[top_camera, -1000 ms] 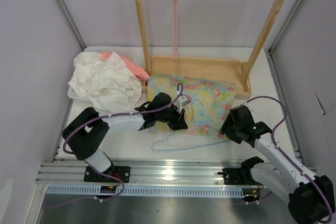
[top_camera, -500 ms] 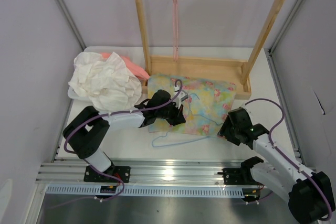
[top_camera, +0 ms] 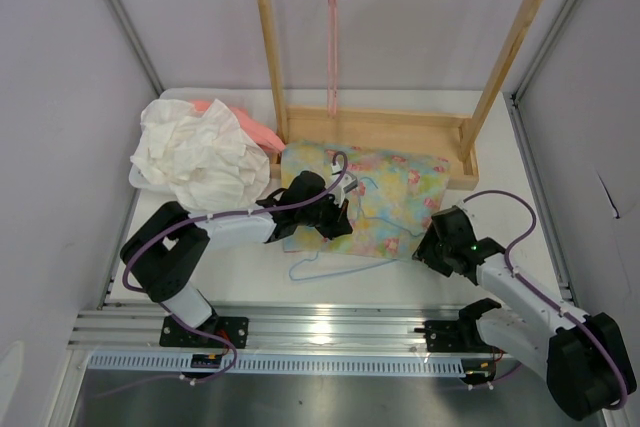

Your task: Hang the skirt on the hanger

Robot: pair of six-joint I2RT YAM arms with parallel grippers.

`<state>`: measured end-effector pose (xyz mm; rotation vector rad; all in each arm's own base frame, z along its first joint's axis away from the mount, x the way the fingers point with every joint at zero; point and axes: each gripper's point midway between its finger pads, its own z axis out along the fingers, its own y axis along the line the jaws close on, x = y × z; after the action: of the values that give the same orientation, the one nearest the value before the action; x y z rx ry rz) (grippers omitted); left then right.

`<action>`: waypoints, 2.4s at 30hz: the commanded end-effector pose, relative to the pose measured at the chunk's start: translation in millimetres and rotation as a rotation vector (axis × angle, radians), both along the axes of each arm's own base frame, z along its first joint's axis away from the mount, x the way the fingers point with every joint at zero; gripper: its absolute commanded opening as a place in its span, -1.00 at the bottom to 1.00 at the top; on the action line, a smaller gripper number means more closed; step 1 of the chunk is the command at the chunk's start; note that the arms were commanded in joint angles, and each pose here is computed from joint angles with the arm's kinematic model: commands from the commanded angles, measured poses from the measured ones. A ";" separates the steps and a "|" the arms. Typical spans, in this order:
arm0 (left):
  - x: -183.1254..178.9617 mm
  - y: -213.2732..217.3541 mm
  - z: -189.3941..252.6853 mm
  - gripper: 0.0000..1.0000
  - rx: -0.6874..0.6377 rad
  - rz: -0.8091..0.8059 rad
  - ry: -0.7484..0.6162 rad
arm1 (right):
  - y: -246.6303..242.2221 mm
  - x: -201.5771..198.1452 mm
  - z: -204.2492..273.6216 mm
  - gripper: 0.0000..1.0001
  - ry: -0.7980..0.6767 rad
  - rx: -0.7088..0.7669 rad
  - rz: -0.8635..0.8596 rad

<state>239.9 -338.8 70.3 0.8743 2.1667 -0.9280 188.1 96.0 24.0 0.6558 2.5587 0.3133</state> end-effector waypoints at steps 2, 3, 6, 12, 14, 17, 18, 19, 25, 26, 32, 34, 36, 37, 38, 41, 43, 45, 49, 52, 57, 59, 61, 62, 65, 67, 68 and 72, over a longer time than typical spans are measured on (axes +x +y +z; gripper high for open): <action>11.9 2.3 5.9 -1.00 0.009 0.018 -0.052 | 0.2 6.5 -4.0 -0.05 -0.024 0.003 -0.028; 12.2 1.9 5.8 -1.00 0.011 0.018 -0.054 | 0.5 9.2 -0.2 -0.26 -0.036 0.004 -0.030; 14.6 4.2 5.8 -1.00 0.019 0.024 -0.075 | -3.7 15.2 13.0 -0.49 -0.060 -0.014 -0.038; 22.9 10.1 1.7 -1.00 0.037 0.059 -0.120 | -29.2 41.6 52.9 -0.67 -0.104 -0.036 -0.074; 23.8 11.9 -4.6 -1.00 0.048 0.070 -0.116 | -28.3 46.4 61.5 -0.68 -0.113 -0.018 -0.061; 28.0 13.7 -12.7 -1.00 0.049 0.108 -0.115 | -32.3 53.0 75.5 -0.68 -0.134 -0.010 -0.067; 26.4 16.4 -18.7 -1.00 0.057 0.116 -0.110 | -34.1 54.8 78.9 -0.68 -0.141 -0.013 -0.070; 29.0 15.2 -18.1 -1.00 0.044 0.124 -0.119 | -35.1 55.4 82.2 -0.68 -0.142 -0.013 -0.070; 32.9 22.7 -30.2 -1.00 0.072 0.162 -0.130 | -44.9 68.7 104.4 -0.67 -0.179 0.017 -0.100; 34.1 24.2 -31.9 -1.00 0.078 0.170 -0.135 | -47.2 71.0 107.3 -0.68 -0.184 0.015 -0.107; 46.1 38.6 -39.1 -1.00 0.121 0.260 -0.177 | -51.1 78.8 118.2 -0.69 -0.186 0.040 -0.107; 52.1 41.1 -38.0 -1.00 0.130 0.289 -0.196 | -53.7 76.6 117.3 -0.69 -0.185 0.035 -0.109; 60.7 44.8 -35.4 -1.00 0.140 0.330 -0.224 | -56.7 75.4 115.9 -0.69 -0.182 0.036 -0.118; 62.5 45.1 -34.3 -1.00 0.140 0.335 -0.232 | -56.8 74.3 114.9 -0.69 -0.181 0.037 -0.116; 68.0 45.0 -29.7 -1.00 0.139 0.354 -0.249 | -57.9 73.3 112.5 -0.69 -0.173 0.036 -0.117; 73.7 38.0 -18.2 -1.00 0.116 0.343 -0.279 | -58.6 69.8 105.6 -0.70 -0.157 0.033 -0.112; 77.3 36.5 -14.4 -1.00 0.117 0.339 -0.299 | -59.2 67.9 102.3 -0.70 -0.150 0.028 -0.111; 84.9 38.2 -8.6 -1.00 0.126 0.357 -0.329 | -68.2 64.8 97.1 -0.70 -0.139 0.014 -0.133; 87.4 32.0 1.7 -1.00 0.117 0.315 -0.367 | -75.8 61.2 91.2 -0.70 -0.127 0.032 -0.149; 89.7 24.6 17.2 -1.00 0.062 0.297 -0.409 | -77.8 58.7 81.1 -0.70 -0.101 0.021 -0.148; 95.7 13.2 42.1 -1.00 0.008 0.263 -0.475 | -74.7 57.6 73.3 -0.58 -0.083 0.039 -0.148; 99.4 8.4 47.5 -1.00 0.009 0.247 -0.490 | -72.4 54.8 65.9 -0.43 -0.059 0.044 -0.139; 94.6 2.7 56.3 -1.00 -0.033 0.221 -0.496 | -66.7 54.5 65.5 -0.19 -0.063 0.024 -0.113; 90.6 0.8 58.3 -1.00 -0.057 0.205 -0.499 | -64.1 54.5 65.9 -0.02 -0.065 0.019 -0.113; 89.1 -2.2 65.3 -1.00 -0.074 0.186 -0.511 | -53.6 54.1 67.6 0.22 -0.075 -0.002 -0.085; 93.0 -3.8 66.2 -1.00 -0.059 0.170 -0.543 | -45.0 53.2 71.2 0.28 -0.084 -0.010 -0.054; 94.1 -2.7 61.5 -1.00 -0.036 0.167 -0.539 | -45.2 57.0 77.8 0.32 -0.119 -0.033 -0.054; 99.5 -5.7 67.3 -1.00 -0.032 0.168 -0.550 | -10.3 62.1 85.1 0.41 -0.178 -0.003 0.020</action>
<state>321.5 -333.3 95.3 0.8228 1.8416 -0.5490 234.4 67.3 91.4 0.6177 2.4877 0.3174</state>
